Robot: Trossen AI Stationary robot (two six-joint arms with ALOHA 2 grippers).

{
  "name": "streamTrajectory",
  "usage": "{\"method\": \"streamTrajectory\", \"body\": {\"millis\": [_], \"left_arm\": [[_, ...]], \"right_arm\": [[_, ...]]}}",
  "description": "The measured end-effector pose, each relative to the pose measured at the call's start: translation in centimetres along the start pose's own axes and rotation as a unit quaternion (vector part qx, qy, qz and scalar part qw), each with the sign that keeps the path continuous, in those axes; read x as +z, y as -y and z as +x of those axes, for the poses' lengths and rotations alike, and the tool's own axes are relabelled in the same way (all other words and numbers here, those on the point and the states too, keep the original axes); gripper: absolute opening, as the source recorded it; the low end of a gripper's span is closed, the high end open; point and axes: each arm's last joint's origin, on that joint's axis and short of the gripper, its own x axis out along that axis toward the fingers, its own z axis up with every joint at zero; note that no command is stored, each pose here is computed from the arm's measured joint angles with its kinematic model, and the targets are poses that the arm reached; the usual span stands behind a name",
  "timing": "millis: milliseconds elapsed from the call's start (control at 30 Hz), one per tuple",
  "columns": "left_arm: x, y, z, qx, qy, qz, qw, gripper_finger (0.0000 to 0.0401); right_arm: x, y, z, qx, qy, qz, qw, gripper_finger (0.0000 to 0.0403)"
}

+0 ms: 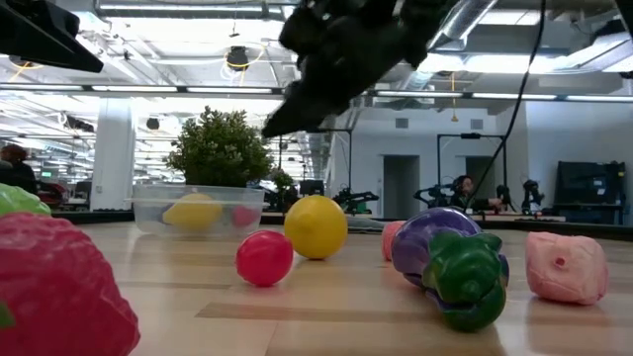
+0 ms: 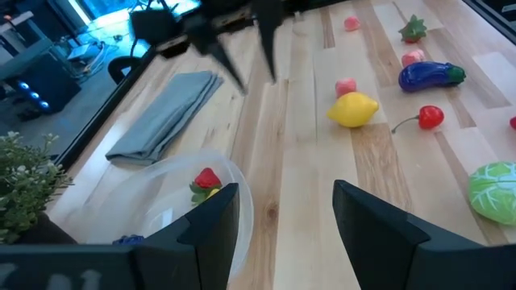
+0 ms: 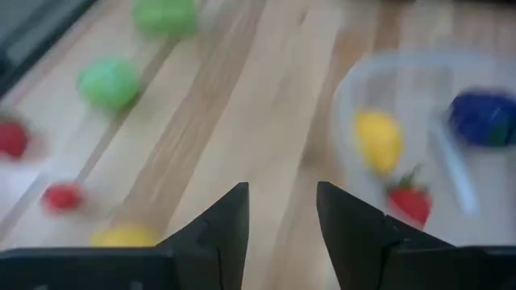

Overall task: Pick and placing Produce into tupperware
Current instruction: Put the cabbage into the transparent bin

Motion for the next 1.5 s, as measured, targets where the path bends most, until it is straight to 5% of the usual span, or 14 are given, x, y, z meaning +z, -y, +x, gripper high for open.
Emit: {"method": "streamTrajectory", "body": {"millis": [367,833,1167,1500], "left_arm": [[0.0,0.0,0.0,0.0,0.0,0.004,1.0,0.0192],[0.0,0.0,0.0,0.009,0.006,0.016,1.0,0.0192],[-0.2,1.0,0.5,0.004,0.0,0.044,0.999,0.0192],[-0.8,3.4,1.8,-0.008,-0.005,0.078,0.997,0.0192]], "right_arm": [[1.0,-7.0,-3.0,-0.006,-0.1,0.018,0.995,0.0145],[-0.3,-15.3,-4.8,-0.103,-0.203,0.088,0.97,0.0132],[-1.0,-21.3,-5.9,-0.245,-0.141,0.07,0.957,0.0132],[-4.5,-26.0,-7.2,-0.384,-0.015,0.054,0.922,0.0133]]}}
